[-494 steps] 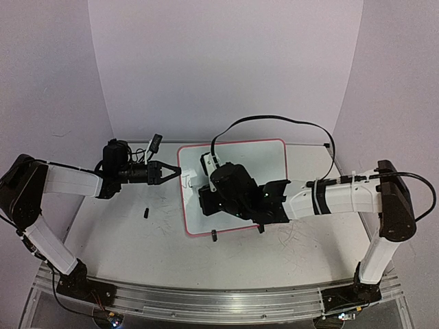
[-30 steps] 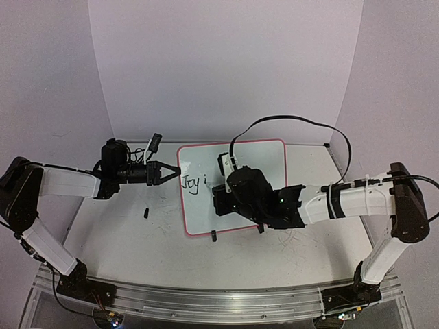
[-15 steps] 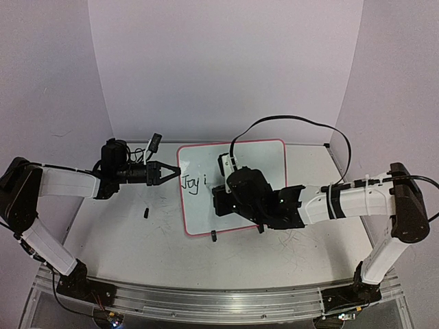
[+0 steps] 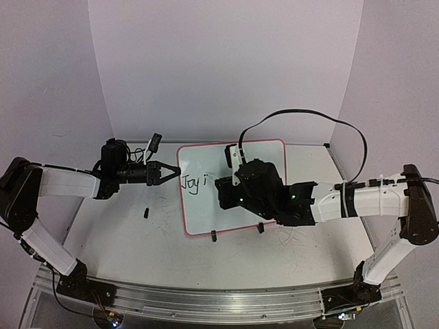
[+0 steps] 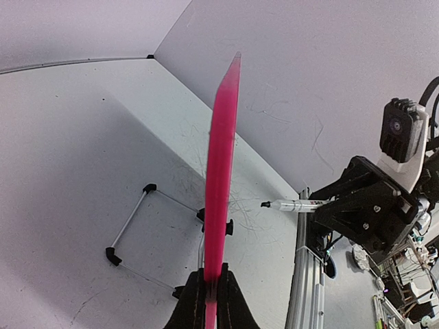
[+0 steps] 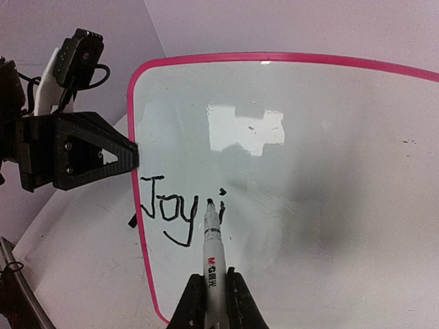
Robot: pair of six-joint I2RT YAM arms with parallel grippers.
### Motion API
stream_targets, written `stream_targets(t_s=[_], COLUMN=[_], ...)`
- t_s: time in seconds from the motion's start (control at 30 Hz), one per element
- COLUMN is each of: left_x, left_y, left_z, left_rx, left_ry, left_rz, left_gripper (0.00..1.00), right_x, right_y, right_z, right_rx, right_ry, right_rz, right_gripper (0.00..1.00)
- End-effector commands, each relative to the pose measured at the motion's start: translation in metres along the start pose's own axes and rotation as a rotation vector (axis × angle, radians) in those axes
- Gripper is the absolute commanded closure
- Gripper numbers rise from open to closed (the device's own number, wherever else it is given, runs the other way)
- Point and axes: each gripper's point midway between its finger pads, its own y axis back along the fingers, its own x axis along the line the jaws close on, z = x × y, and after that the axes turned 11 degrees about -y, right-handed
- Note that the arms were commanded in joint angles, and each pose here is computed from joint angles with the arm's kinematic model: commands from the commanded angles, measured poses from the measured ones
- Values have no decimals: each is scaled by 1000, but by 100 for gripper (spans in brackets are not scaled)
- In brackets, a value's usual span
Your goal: Write a sentence on the whiteboard
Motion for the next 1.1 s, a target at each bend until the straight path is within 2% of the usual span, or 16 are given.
stream_targets(t_s=[0.0, 1.07], left_x=[-18, -20], left_y=[8, 8], left_z=[33, 35], left_rx=[-72, -74], left_ry=[-98, -101], left_rz=[-30, -36], left_gripper=[100, 100], right_x=[1, -6], right_y=[-6, -19], right_z=[12, 5], right_rx=[-38, -25], right_ry=[13, 43], right_rz=[-24, -70], right_gripper=[100, 100])
